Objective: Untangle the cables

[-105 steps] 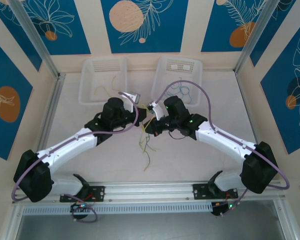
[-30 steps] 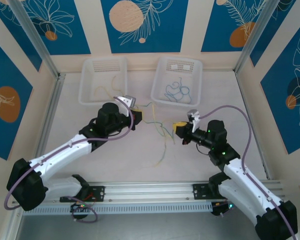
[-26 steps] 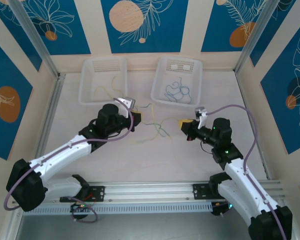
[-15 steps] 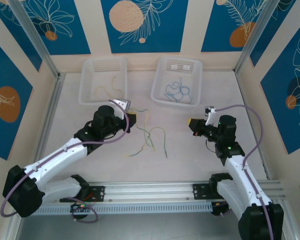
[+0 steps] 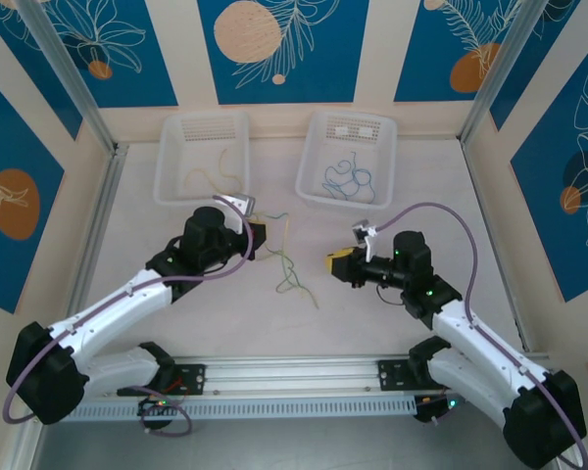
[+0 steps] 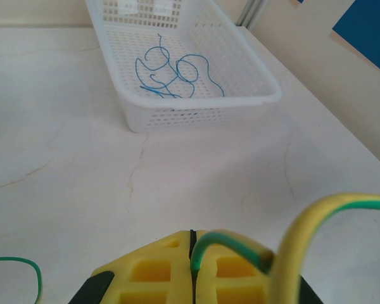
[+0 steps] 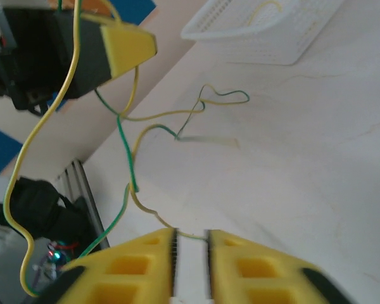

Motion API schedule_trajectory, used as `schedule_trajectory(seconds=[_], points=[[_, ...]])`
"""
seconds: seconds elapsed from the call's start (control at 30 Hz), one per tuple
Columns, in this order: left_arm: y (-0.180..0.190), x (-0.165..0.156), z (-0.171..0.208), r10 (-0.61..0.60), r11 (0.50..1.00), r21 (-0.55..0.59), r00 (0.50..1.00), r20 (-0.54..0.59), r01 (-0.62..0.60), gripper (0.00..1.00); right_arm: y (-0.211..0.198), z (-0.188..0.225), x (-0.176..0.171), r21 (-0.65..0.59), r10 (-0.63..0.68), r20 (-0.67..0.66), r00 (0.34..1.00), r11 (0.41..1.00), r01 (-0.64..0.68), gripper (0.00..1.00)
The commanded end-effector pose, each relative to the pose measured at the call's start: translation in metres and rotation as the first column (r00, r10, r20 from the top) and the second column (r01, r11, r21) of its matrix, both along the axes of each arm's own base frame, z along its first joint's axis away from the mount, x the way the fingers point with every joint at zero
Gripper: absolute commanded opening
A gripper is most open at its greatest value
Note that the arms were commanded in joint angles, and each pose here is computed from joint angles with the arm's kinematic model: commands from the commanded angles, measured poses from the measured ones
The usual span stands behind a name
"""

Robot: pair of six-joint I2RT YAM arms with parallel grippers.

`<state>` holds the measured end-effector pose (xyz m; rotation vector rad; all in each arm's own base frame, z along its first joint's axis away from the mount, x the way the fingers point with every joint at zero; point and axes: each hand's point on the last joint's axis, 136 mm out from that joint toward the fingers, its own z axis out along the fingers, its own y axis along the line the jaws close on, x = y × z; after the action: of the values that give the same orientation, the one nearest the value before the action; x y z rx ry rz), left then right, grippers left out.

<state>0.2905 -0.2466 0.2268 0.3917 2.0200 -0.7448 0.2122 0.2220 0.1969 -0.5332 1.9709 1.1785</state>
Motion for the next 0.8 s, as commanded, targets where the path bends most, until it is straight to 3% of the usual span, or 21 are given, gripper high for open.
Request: schedule_trajectory(seconds=[0.0, 0.17, 0.3, 0.4, 0.5, 0.77], points=[[-0.004, 0.005, 0.015, -0.003, 0.999, -0.047, 1.0, 0.022, 0.004, 0.0, 0.015, 0.004, -0.005, 0.003, 0.069, 0.072, 0.995, 0.998, -0.069, 0.41], [-0.005, 0.005, 0.019, -0.005, 0.999, -0.053, 1.0, 0.025, 0.006, 0.0, 0.028, -0.011, -0.016, -0.045, 0.114, 0.141, 0.984, 0.993, -0.108, 0.71], [-0.002, 0.008, 0.021, 0.022, 0.997, -0.069, 1.0, 0.016, -0.021, 0.0, 0.037, -0.03, -0.02, -0.043, 0.168, 0.099, 0.981, 0.985, -0.165, 0.73], [-0.001, 0.01, 0.026, 0.046, 0.995, -0.088, 0.999, 0.001, -0.046, 0.0, 0.05, -0.045, -0.033, -0.085, 0.226, 0.144, 0.963, 0.973, -0.216, 0.75], [-0.003, 0.01, 0.03, 0.041, 0.993, -0.107, 0.999, -0.007, -0.042, 0.0, 0.056, -0.057, -0.032, -0.137, 0.216, 0.162, 0.963, 0.971, -0.195, 0.77], [-0.009, 0.008, 0.021, 0.014, 0.994, -0.111, 0.999, -0.029, -0.017, 0.0, 0.072, -0.061, -0.013, -0.122, 0.184, 0.181, 0.966, 0.979, -0.164, 0.77]])
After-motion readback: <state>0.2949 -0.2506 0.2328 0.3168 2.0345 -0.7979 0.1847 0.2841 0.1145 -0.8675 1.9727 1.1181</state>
